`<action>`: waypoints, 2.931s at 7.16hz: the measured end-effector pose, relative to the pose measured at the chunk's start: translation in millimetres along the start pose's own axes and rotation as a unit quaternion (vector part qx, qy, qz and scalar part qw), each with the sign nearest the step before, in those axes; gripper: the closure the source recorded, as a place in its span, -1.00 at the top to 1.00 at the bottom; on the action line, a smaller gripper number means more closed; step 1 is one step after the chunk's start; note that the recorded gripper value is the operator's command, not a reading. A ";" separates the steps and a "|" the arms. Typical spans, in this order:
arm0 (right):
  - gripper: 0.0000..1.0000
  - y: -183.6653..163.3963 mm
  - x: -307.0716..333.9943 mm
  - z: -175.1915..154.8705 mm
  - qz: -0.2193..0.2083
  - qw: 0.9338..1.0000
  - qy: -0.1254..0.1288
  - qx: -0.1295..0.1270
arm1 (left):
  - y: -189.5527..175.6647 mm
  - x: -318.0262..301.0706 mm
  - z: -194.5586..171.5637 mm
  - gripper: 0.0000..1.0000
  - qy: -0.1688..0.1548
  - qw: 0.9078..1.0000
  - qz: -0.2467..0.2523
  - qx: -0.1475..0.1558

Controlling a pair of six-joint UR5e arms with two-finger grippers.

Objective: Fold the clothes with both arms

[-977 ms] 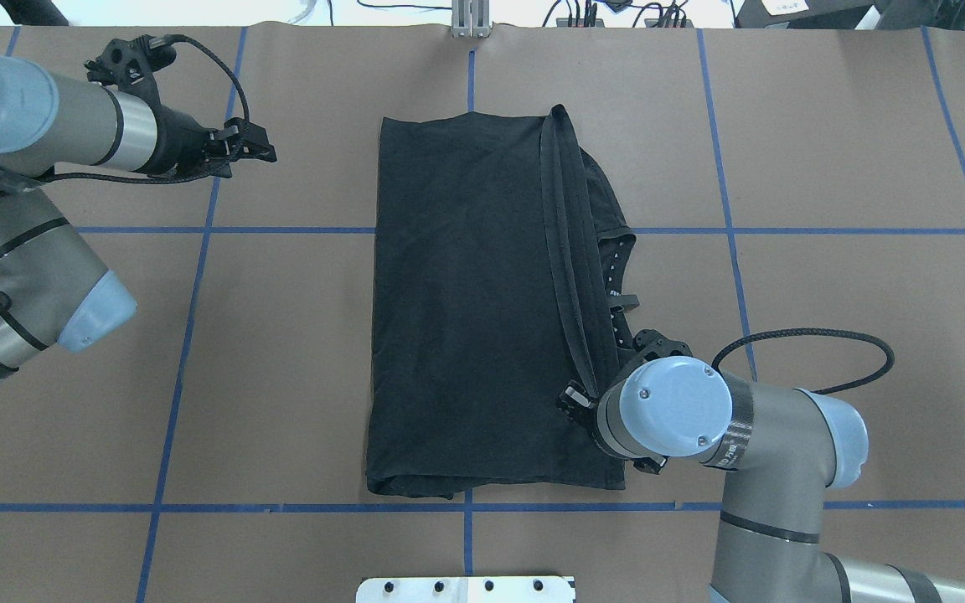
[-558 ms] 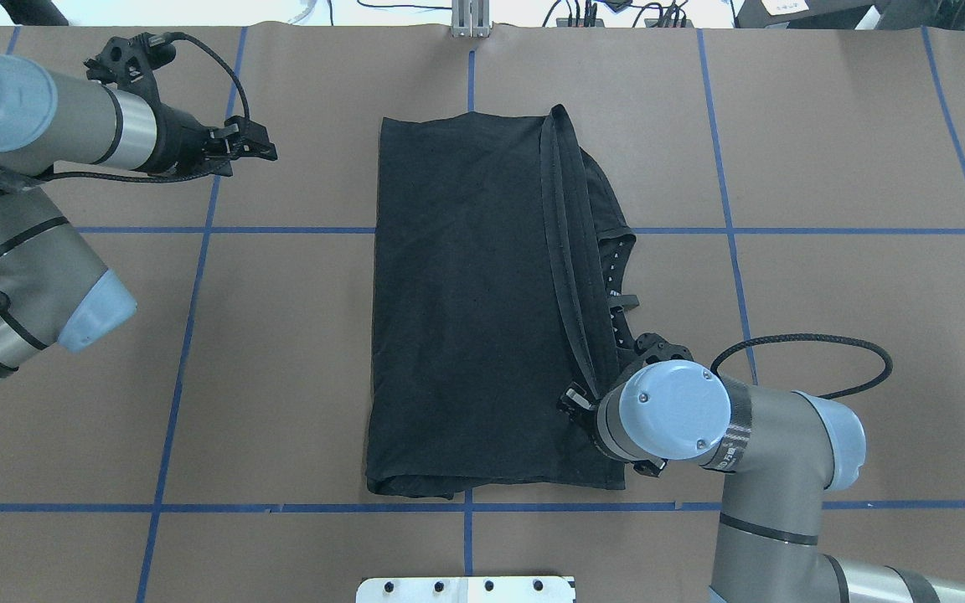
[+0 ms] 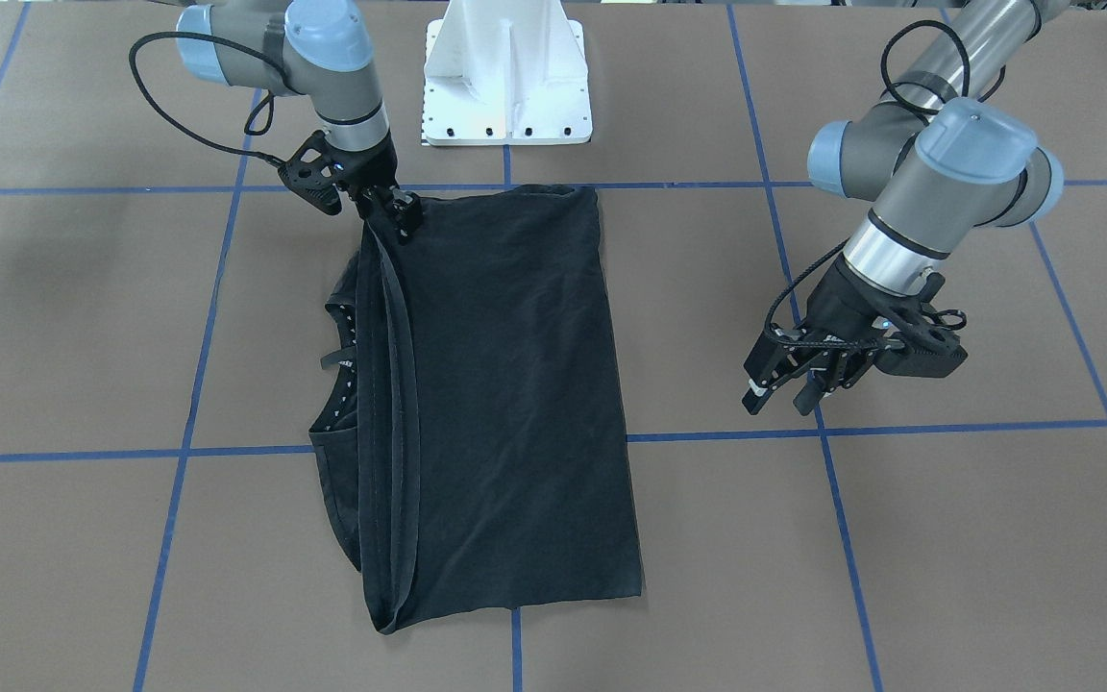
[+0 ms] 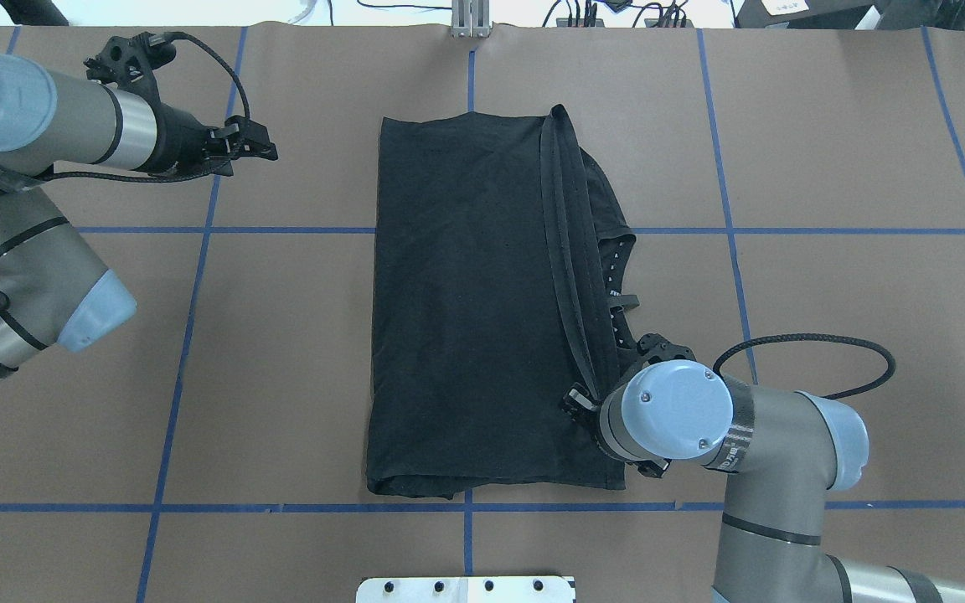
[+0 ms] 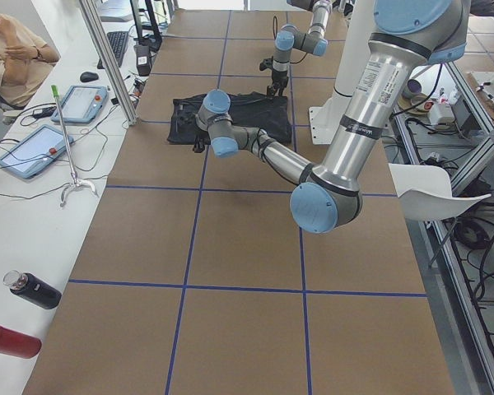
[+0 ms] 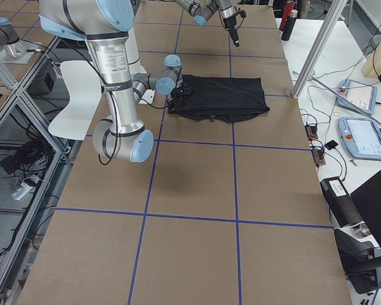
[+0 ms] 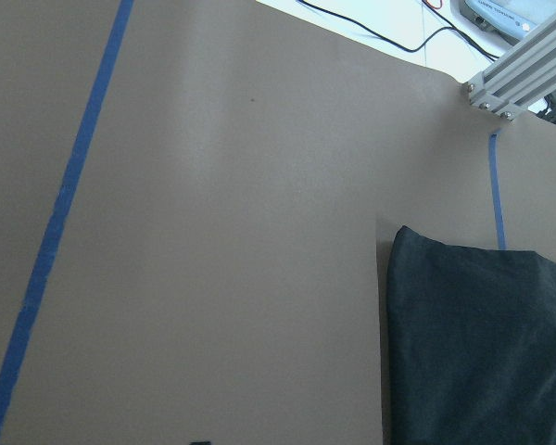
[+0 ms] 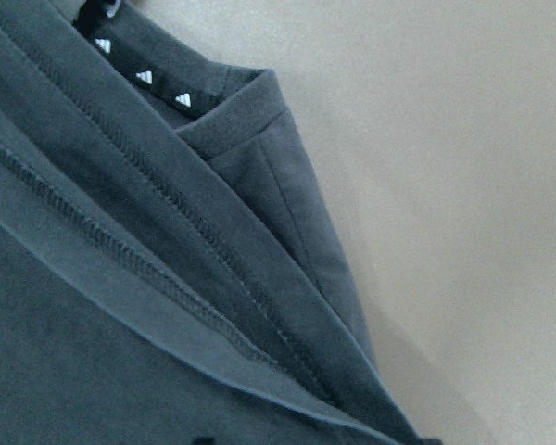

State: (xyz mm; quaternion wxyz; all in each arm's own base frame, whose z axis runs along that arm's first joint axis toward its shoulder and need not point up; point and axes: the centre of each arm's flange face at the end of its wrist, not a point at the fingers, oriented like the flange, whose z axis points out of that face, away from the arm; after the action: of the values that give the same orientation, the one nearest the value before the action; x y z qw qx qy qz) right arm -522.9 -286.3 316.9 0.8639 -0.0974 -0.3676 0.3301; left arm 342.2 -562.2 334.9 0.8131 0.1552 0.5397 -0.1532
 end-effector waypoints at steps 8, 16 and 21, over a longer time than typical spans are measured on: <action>-0.86 2.3 9.6 9.1 -0.003 1.000 0.012 0.002 | 0.0 0.7 -0.9 0.52 0.001 1.000 0.000 0.000; -1.00 3.7 1.5 -7.3 0.016 1.000 -0.004 -0.005 | -0.3 1.4 -3.3 0.52 0.003 1.000 0.000 0.001; -1.00 1.3 6.7 -26.0 0.022 0.999 -0.006 -0.027 | 51.2 41.4 -34.9 0.52 0.052 0.985 -0.162 -0.002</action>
State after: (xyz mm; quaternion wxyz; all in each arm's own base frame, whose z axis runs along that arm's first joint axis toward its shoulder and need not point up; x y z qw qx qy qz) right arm -501.9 -279.1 301.7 0.8511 -0.1270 -0.3797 0.3396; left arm 349.9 -504.7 288.2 0.7484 0.0720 0.5998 -0.2737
